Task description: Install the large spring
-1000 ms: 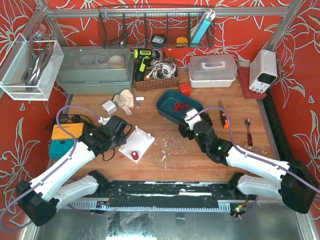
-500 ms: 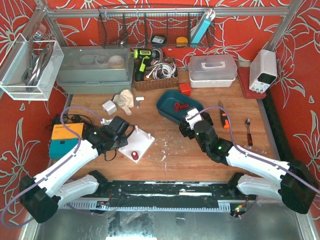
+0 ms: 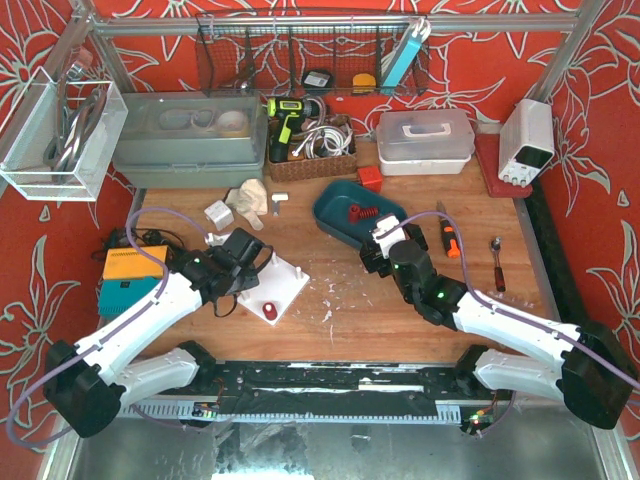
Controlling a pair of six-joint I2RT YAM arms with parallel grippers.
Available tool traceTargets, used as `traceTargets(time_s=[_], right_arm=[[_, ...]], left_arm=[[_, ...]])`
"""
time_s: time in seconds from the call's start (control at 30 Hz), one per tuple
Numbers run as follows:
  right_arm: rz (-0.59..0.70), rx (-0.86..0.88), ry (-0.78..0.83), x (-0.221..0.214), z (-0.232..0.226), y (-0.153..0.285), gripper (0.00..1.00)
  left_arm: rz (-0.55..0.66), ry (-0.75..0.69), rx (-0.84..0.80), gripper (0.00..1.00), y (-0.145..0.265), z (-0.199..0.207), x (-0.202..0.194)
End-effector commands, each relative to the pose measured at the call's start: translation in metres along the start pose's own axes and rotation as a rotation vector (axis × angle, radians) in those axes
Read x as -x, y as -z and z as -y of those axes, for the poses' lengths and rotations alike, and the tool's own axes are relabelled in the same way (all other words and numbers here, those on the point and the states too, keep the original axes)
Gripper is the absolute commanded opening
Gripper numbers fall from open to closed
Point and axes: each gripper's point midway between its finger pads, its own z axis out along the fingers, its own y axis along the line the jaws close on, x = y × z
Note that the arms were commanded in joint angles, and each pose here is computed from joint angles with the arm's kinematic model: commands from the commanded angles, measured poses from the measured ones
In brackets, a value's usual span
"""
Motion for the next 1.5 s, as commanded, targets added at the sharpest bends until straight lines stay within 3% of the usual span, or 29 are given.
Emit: traceTargets(time_s=[0.0, 0.57, 0.7, 0.77, 0.9, 1.03, 1.27, 1.47], right_arm=[[-0.017, -0.021, -0.015, -0.006, 0.006, 0.002, 0.99], [-0.011, -0.029, -0.03, -0.006, 0.011, 0.005, 0.99], [-0.007, -0.031, -0.034, -0.006, 0.013, 0.005, 0.99], [-0.006, -0.027, -0.036, -0.005, 0.012, 0.006, 0.99], [-0.01, -0.023, -0.033, -0.006, 0.011, 0.005, 0.99], [-0.01, -0.025, -0.036, -0.006, 0.012, 0.005, 0.99], [-0.038, -0.018, -0.066, -0.008, 0.013, 0.003, 0.99], [-0.155, 0.054, -0.156, -0.011, 0.016, -0.017, 0.99]], left_arm=[[-0.015, 0.001, 0.051, 0.0, 0.009, -0.009, 0.002], [-0.086, 0.022, -0.003, 0.01, -0.008, -0.002, -0.02], [-0.083, 0.026, 0.046, 0.02, -0.017, -0.013, -0.026], [-0.078, 0.028, 0.048, 0.07, -0.018, -0.014, -0.026], [-0.059, 0.034, 0.027, 0.31, -0.021, -0.009, -0.023], [-0.021, 0.036, -0.001, 0.45, -0.022, -0.002, -0.014], [0.071, 0.074, -0.065, 0.61, -0.006, 0.017, 0.015], [0.249, 0.021, -0.329, 0.69, 0.03, 0.074, 0.066]])
